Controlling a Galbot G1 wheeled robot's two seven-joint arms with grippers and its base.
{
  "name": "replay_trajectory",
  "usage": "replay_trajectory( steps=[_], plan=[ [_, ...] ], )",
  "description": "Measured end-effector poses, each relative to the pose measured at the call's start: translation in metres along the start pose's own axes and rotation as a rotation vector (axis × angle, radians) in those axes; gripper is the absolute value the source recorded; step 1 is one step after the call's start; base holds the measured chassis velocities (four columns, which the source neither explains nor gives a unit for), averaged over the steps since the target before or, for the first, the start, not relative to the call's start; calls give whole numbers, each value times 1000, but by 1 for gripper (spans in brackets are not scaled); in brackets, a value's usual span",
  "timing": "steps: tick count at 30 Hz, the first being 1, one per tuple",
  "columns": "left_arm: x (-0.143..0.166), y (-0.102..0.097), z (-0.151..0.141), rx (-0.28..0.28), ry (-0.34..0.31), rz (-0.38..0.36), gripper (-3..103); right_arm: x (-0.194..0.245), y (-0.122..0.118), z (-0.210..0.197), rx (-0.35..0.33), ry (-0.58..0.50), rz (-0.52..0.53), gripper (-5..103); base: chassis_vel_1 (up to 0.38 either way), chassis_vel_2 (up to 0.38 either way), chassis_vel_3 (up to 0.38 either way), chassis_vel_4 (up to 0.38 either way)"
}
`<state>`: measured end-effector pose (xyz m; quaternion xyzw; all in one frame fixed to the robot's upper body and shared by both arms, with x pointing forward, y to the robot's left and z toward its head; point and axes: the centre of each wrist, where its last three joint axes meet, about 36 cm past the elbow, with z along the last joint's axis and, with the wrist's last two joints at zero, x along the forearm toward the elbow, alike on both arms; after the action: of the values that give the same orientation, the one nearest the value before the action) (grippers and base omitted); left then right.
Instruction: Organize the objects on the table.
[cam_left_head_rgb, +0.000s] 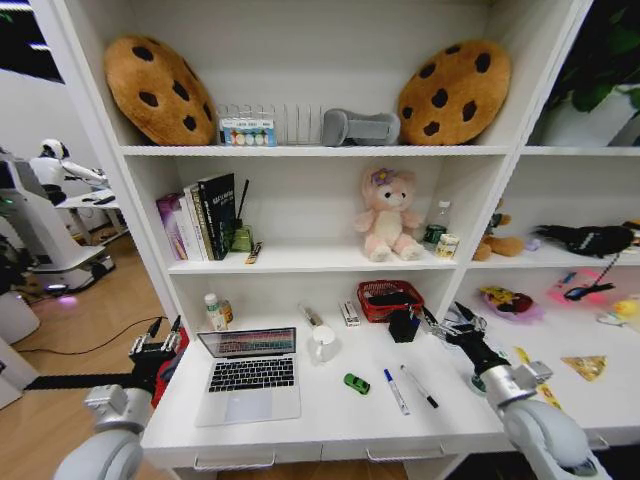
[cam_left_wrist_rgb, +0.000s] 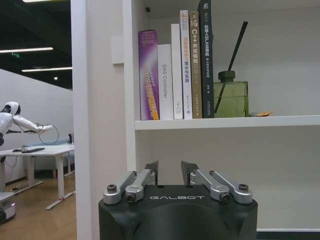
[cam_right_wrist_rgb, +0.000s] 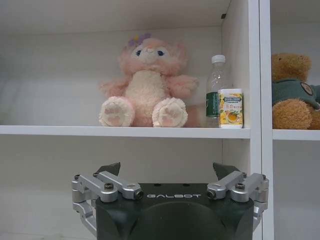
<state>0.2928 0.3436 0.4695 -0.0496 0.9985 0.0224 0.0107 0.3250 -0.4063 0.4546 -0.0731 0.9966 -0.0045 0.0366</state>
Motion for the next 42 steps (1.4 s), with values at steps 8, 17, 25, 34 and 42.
replay_trajectory(
  steps=[8,17,25,34,42],
  plan=[
    [-13,6,-8,-91,21,100,2,16,9,12,-18,25,21,100,0,0,0,0],
    [-43,5,-46,-313,33,357,0,26,16,16,-43,21,50,100,0,0,0,0],
    [-52,-4,-47,-465,119,570,0,35,27,20,-73,17,73,100,0,0,0,0],
    [-76,8,-81,-575,144,669,0,44,33,31,-99,22,101,100,0,0,0,0],
    [-100,20,-105,-663,161,720,0,40,33,35,-112,17,107,100,0,0,0,0]
  ],
)
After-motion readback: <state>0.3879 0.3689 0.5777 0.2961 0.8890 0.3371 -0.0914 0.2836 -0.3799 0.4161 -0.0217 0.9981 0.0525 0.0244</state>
